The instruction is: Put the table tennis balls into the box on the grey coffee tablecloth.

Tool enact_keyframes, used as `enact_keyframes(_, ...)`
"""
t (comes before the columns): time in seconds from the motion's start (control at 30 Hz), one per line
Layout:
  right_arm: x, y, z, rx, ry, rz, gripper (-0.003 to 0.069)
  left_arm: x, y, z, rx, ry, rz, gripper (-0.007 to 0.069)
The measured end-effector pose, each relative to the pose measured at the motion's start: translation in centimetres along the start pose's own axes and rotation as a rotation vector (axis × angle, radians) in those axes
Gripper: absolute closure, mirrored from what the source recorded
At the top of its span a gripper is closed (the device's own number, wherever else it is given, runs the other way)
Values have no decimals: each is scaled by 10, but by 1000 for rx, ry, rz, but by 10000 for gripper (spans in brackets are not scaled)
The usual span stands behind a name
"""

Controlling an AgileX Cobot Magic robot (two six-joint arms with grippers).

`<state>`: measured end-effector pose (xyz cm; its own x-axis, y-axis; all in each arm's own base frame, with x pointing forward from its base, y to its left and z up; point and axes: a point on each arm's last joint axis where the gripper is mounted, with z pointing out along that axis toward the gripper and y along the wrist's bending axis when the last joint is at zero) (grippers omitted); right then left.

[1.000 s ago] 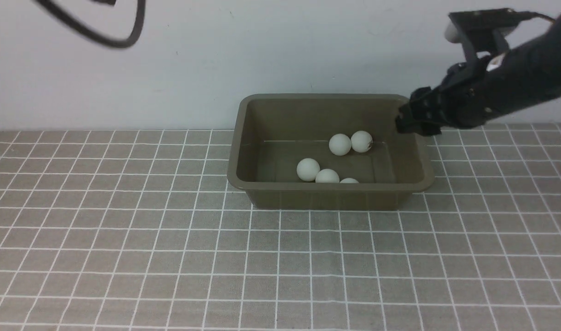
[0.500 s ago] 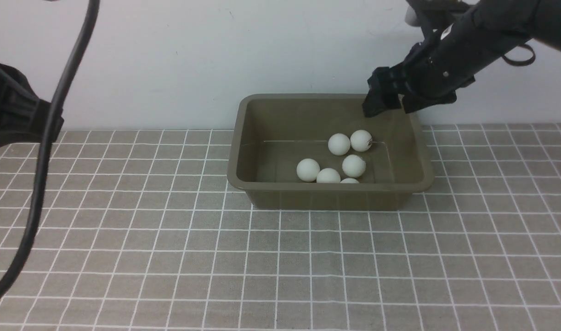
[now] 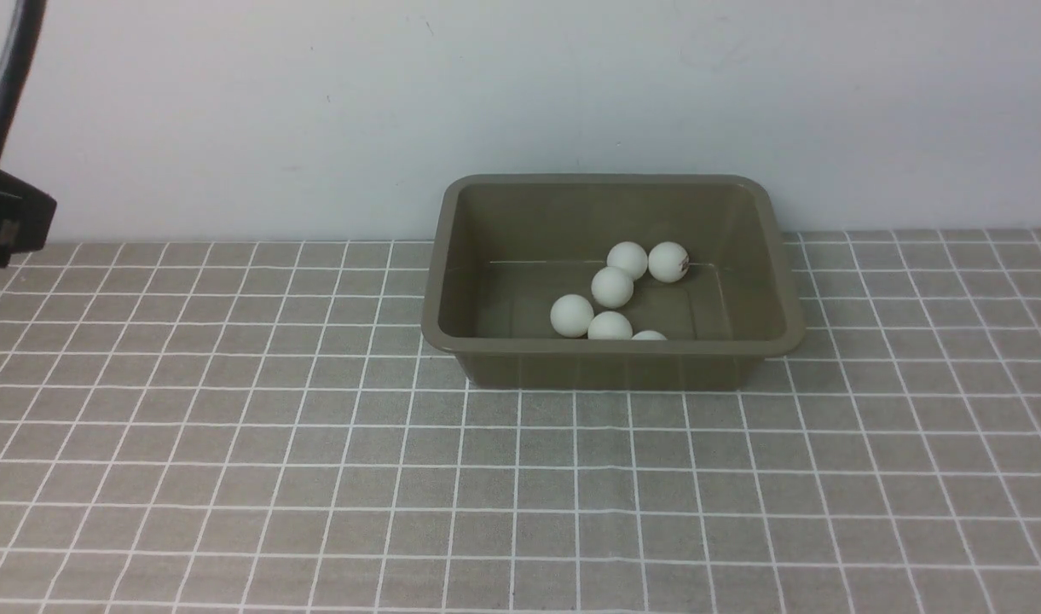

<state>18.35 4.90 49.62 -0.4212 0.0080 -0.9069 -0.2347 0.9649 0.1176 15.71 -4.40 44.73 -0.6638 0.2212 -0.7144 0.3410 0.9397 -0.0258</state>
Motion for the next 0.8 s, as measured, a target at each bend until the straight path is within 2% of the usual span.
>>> enact_keyframes(0.07, 20, -1, -28, -8, -65, 19, 672, 0, -1, 0, 10, -5, -5, 630)
enact_keyframes(0.17, 72, -5, -65, -18, -180, 37, 672, -2, -3, 0, 34, -27, -14, 630)
enact_keyframes(0.23, 114, -9, -75, -26, -234, 44, 672, -4, -4, 0, 46, -43, -20, 630)
enact_keyframes(0.27, 122, -10, -83, -49, -271, 45, 672, -4, -4, 0, 49, -44, -21, 630)
enact_keyframes(0.33, 176, -15, -96, -56, -415, 70, 672, -3, -5, -3, 56, -51, -23, 630)
enact_keyframes(0.4, 207, -18, -102, -79, -502, 116, 672, -2, -6, -7, 56, -64, -21, 630)
enact_keyframes(0.5, 227, -21, -100, -95, -538, 155, 672, 1, -7, -15, 54, -90, -18, 630)
enact_keyframes(0.67, 239, -23, -89, -80, -486, 166, 671, 17, -11, -37, 44, -180, -9, 630)
enact_keyframes(0.8, 239, -24, -89, -74, -488, 159, 670, 64, -16, -67, 13, -326, -11, 630)
